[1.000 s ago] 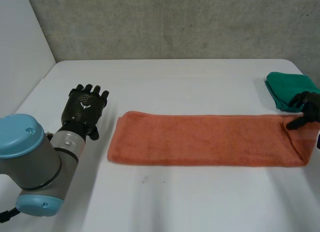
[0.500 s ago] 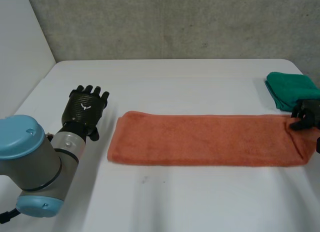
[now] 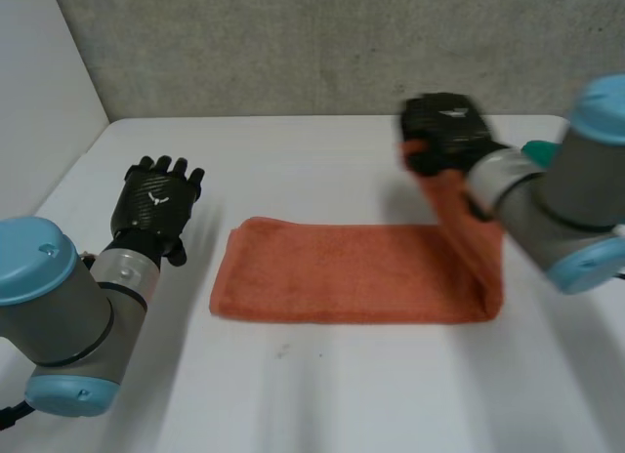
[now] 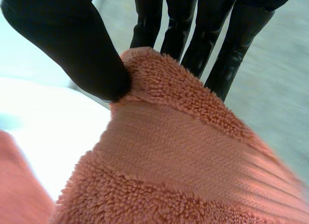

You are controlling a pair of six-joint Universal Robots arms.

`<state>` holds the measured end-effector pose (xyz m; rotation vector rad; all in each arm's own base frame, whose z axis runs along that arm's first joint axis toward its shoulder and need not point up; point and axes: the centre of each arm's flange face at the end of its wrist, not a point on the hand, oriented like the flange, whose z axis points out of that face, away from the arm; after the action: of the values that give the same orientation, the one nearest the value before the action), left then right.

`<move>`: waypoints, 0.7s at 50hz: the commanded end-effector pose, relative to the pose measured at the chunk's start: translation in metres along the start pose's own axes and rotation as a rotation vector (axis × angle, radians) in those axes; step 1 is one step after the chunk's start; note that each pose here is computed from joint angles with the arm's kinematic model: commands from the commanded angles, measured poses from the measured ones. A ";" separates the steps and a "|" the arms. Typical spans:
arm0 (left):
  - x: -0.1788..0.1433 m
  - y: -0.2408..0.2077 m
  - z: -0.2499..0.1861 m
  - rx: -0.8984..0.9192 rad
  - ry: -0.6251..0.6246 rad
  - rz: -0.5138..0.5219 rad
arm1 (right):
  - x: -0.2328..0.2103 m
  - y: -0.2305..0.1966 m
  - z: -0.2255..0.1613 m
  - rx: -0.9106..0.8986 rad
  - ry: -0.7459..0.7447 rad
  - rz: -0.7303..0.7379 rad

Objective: Fold the laundry.

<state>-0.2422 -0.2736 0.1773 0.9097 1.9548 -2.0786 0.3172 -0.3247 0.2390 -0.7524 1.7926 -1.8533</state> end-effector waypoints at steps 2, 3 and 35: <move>-0.004 0.000 0.002 0.003 -0.014 -0.002 | -0.137 0.015 0.009 0.033 -0.344 0.001; -0.005 0.000 0.002 0.002 -0.016 -0.002 | -0.145 0.019 0.009 0.029 -0.369 0.002; 0.026 -0.033 -0.004 0.106 0.125 -0.093 | -0.046 0.054 -0.056 -0.323 -0.065 -0.026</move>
<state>-0.2550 -0.2690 0.1870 0.9301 1.9501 -2.1504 0.3648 -0.2461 0.2061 -0.9478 1.8954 -1.5655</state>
